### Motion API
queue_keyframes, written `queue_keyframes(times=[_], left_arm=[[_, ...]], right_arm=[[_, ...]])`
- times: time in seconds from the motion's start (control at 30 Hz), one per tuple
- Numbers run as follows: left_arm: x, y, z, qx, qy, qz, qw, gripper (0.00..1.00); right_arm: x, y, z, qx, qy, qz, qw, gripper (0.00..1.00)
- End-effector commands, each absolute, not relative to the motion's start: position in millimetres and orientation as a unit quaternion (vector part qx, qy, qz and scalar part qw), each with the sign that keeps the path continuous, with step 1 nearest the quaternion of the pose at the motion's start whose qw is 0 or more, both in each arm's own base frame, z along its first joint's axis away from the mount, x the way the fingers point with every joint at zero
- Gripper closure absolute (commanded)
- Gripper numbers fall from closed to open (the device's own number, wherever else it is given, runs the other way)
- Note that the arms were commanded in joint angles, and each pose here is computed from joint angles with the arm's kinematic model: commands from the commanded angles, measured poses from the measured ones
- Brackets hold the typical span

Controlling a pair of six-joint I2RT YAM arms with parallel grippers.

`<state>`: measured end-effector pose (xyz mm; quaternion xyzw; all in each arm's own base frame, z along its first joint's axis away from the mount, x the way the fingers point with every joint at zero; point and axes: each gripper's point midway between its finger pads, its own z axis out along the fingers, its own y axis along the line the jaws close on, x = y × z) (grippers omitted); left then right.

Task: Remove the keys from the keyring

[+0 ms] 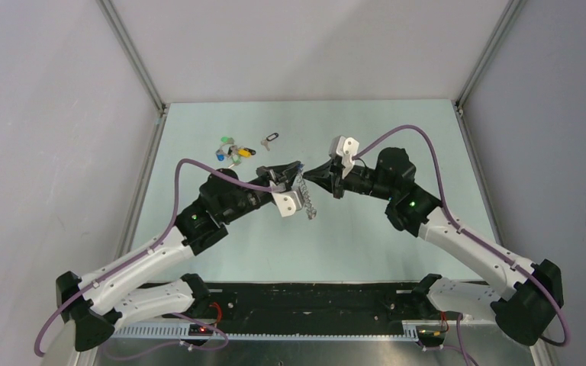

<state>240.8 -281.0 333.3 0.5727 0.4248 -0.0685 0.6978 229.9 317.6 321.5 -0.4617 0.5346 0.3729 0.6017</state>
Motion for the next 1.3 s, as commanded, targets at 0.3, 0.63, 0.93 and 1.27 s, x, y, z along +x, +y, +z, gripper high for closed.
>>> queue_keyframes(times=[0.3, 0.63, 0.93, 1.27], left_arm=[[233.8, -285.5, 352.2, 0.561, 0.403, -0.087, 0.718, 1.0], [233.0, -287.5, 349.0, 0.567, 0.4, -0.09, 0.714, 1.0], [232.3, -291.1, 346.6, 0.569, 0.404, -0.101, 0.709, 1.0], [234.9, -289.8, 370.9, 0.5, 0.481, -0.18, 0.697, 1.0]], right_arm=[[225.2, 323.0, 337.3, -0.481, 0.57, 0.379, 0.548, 1.0], [234.9, 328.1, 338.0, -0.477, 0.581, 0.37, 0.545, 1.0], [228.6, 333.1, 340.1, -0.503, 0.563, 0.349, 0.555, 1.0], [206.5, 316.2, 362.3, -0.502, 0.457, 0.328, 0.657, 1.0]])
